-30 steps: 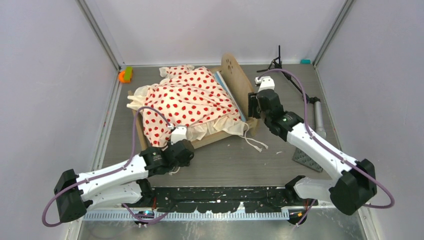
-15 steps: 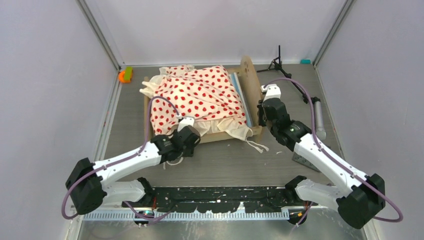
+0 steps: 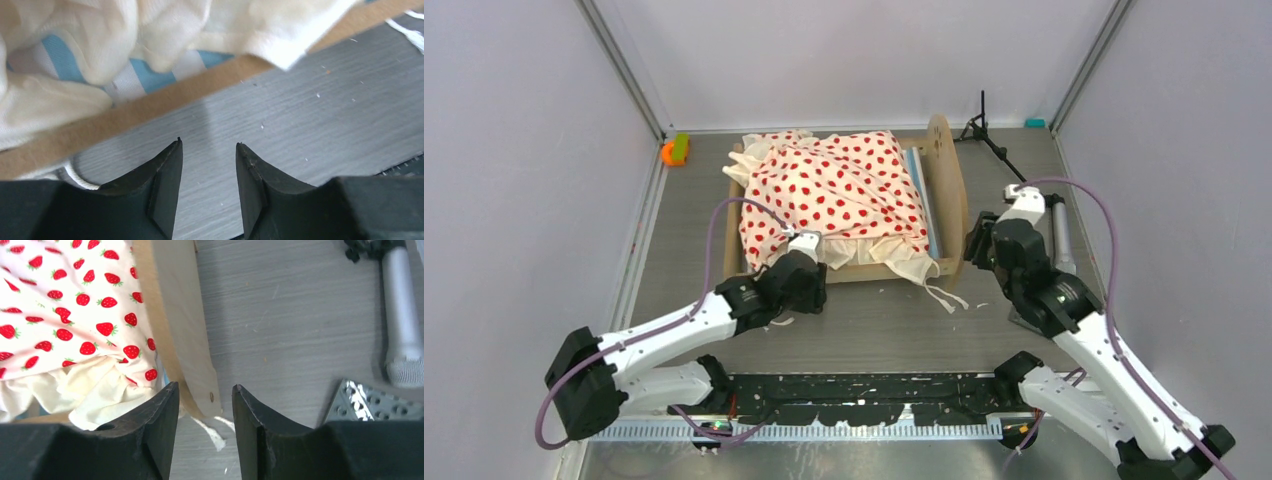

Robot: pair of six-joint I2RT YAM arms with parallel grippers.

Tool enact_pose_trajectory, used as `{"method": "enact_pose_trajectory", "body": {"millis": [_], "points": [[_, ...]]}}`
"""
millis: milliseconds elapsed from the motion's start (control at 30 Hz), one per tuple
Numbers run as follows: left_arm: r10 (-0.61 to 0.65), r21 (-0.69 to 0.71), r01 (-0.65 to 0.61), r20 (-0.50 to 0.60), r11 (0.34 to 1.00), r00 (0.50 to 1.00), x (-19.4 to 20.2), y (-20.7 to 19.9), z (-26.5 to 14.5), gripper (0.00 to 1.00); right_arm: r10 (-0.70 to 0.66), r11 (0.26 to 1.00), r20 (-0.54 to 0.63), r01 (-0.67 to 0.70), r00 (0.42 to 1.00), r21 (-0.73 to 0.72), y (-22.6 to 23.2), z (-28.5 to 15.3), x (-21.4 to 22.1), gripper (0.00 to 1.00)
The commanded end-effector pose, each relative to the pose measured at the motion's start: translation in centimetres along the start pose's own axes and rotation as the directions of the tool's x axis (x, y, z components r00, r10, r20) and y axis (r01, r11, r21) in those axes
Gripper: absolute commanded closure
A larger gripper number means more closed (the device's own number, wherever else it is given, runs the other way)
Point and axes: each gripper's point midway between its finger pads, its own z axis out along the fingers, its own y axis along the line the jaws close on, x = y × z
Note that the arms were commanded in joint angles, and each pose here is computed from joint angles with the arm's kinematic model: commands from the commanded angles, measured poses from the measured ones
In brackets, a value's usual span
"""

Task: Set up the pet bed
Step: Adjust the ropes at the center of the board.

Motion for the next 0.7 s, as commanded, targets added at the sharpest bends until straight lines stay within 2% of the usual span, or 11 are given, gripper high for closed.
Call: {"method": "enact_pose_trajectory", "body": {"millis": [0,100,233,333,467,533,667], "points": [[-0.024,0.170,0.005,0.113,0.985,0.993,-1.7,-3.4,-2.1,0.55,0.216,0.972,-0.089,-0.205,0.972,0.114,-2.4,-1.9,3.9,0.53],[0.014,0.257,-0.056,0.162,0.965,0.987,-2.1,-6.0,-3.2,0.54,0.266,0.962,-0.192,-0.247,0.945,0.119,-2.4,-1.9,8.3,0.56],[0.100,0.313,-0.170,0.226,0.935,0.969,-1.4,-9.6,-2.9,0.54,0.386,0.920,-0.218,-0.391,0.896,0.023,-1.1,-1.9,11.4,0.60],[0.099,0.323,-0.167,0.216,0.931,0.971,-1.1,-10.7,-1.8,0.54,0.437,0.894,-0.216,-0.447,0.873,0.004,-0.9,-1.4,13.1,0.59],[0.098,0.358,-0.162,0.191,0.919,0.977,-0.7,-11.9,-1.3,0.54,0.528,0.848,-0.116,-0.517,0.841,0.116,-2.9,0.0,13.5,0.49],[0.098,0.367,-0.163,0.189,0.916,0.977,-0.6,-12.0,-1.4,0.54,0.564,0.814,-0.043,-0.547,0.824,0.194,-4.4,0.5,13.2,0.48],[0.095,0.364,-0.162,0.196,0.917,0.976,-0.7,-11.5,-1.9,0.54,0.582,0.788,-0.028,-0.556,0.812,0.264,-4.7,1.9,14.2,0.50]]}}
